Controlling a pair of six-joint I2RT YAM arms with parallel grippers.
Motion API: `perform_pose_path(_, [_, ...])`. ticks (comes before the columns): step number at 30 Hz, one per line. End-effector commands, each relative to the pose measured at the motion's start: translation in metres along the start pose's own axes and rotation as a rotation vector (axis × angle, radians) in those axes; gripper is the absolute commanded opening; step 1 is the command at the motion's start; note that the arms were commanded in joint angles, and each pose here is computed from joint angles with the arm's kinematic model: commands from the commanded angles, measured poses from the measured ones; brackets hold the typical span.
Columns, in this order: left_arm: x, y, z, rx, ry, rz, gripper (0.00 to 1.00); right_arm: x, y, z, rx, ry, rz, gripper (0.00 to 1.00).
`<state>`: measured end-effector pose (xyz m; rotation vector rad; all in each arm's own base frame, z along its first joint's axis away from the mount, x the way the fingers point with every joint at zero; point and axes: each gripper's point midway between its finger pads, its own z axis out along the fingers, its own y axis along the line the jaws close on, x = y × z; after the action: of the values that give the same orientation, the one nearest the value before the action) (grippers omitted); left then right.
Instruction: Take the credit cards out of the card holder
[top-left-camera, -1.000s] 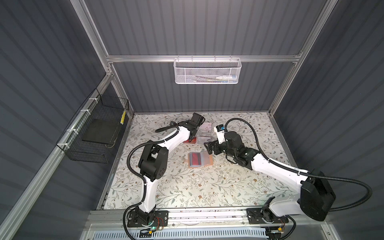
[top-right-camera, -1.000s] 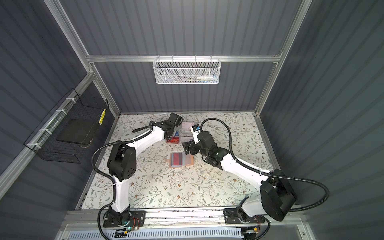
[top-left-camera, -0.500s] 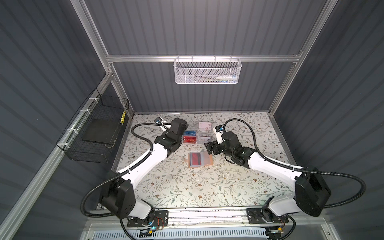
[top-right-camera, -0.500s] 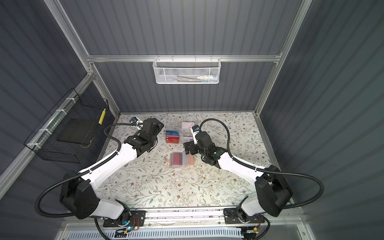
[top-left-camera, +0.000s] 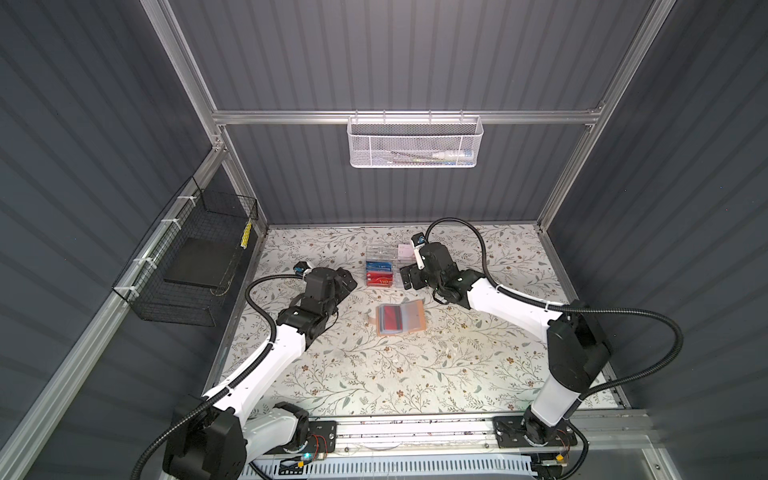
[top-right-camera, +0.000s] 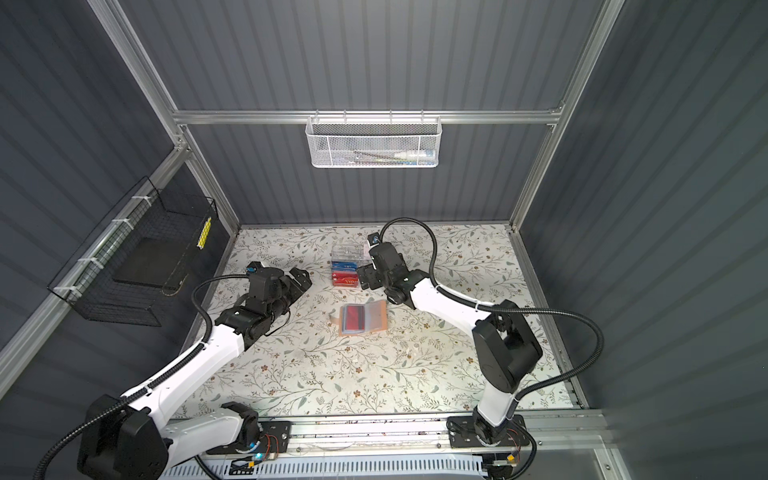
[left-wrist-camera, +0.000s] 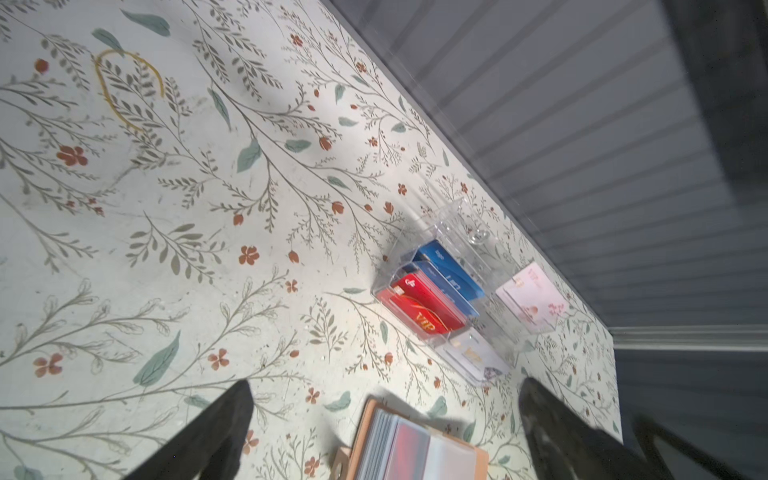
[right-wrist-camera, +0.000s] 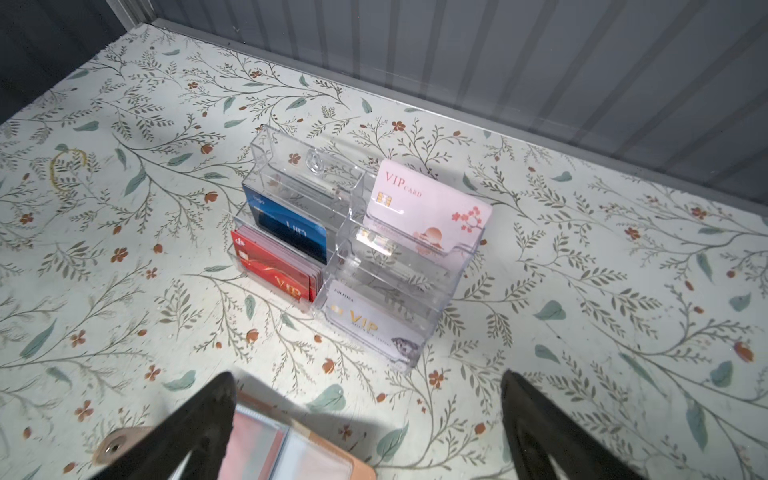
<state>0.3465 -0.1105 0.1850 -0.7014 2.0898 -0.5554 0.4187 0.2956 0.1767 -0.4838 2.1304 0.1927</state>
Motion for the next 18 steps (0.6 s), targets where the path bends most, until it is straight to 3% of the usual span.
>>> perform_pose_path(1, [0.018,0.003,0.000,0.047,0.078,0.059,1.00,0.004,-0.001,0.013,0.059,0.040,-0.090,0.99])
perform_pose_path(18, [0.054,0.035,0.018,0.208,0.243,-0.088,1.00,0.009,0.048,0.078,0.142,0.113,-0.393,0.99])
